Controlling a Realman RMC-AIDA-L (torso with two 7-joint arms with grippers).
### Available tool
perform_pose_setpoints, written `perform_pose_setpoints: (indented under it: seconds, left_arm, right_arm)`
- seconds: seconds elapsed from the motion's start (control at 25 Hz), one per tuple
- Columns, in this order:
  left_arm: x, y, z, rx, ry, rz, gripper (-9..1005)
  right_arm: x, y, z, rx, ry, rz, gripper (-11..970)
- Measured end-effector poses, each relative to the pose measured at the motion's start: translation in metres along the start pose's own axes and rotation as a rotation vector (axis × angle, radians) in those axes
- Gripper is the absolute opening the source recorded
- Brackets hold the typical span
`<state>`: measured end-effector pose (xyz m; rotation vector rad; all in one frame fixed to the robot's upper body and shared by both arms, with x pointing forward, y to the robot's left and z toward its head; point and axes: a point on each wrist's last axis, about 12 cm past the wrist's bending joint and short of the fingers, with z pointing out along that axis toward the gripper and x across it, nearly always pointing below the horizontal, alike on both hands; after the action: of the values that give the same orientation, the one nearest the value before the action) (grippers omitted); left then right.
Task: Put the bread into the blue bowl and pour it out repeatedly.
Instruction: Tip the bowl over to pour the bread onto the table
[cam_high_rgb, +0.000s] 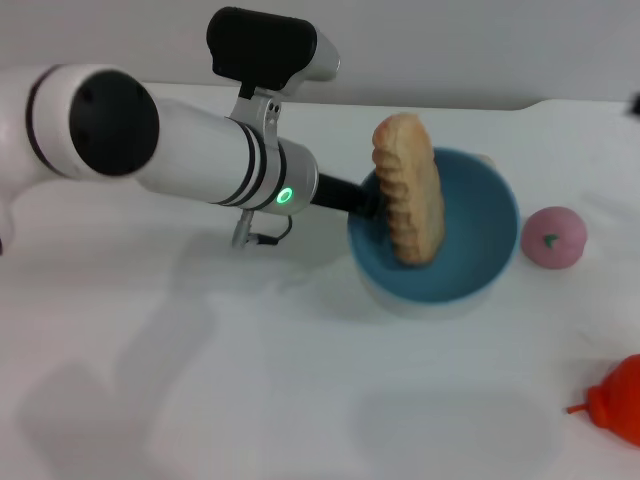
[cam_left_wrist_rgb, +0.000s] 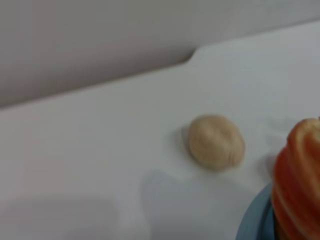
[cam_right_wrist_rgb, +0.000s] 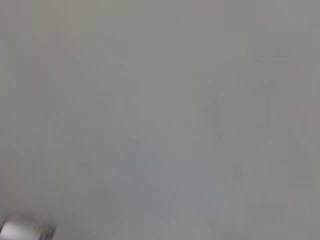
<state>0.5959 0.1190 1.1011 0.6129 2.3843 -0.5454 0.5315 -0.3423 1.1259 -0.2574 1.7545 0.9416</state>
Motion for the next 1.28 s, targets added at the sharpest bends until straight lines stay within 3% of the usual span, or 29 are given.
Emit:
perform_pose_setpoints:
  seconds: [0.2,0.44,0.88,1.08,1.28]
  left_arm:
    - [0.005,-0.005,0.015,-0.041,-0.111,0.075,-2]
    - [0.008,-0.003,0.031,-0.096,-0.194,0.144,-1]
    - [0.013,0.02,0.036,-0.21,-0.359,0.276,-2]
    - [0.02,0.018,0.034,-0.251,-0.451,0.456,-2]
    - [0.034,0.019,0.032,-0.283,-0.441,0.577,-2]
  right_arm:
    - [0.013,-0.009,-0.043,0.063,-0.18,0.046,491]
    - [0.029,-0.009,-0.063,0.057,-0.27,0.133,491]
    - [0.037,0.001,-0.065,-0.029,-0.309,0.17,490]
    - [0.043,0.004,-0.062,-0.062,-0.313,0.196,490]
    - [0.049,0.006,-0.056,-0.084,-0.32,0.233,490]
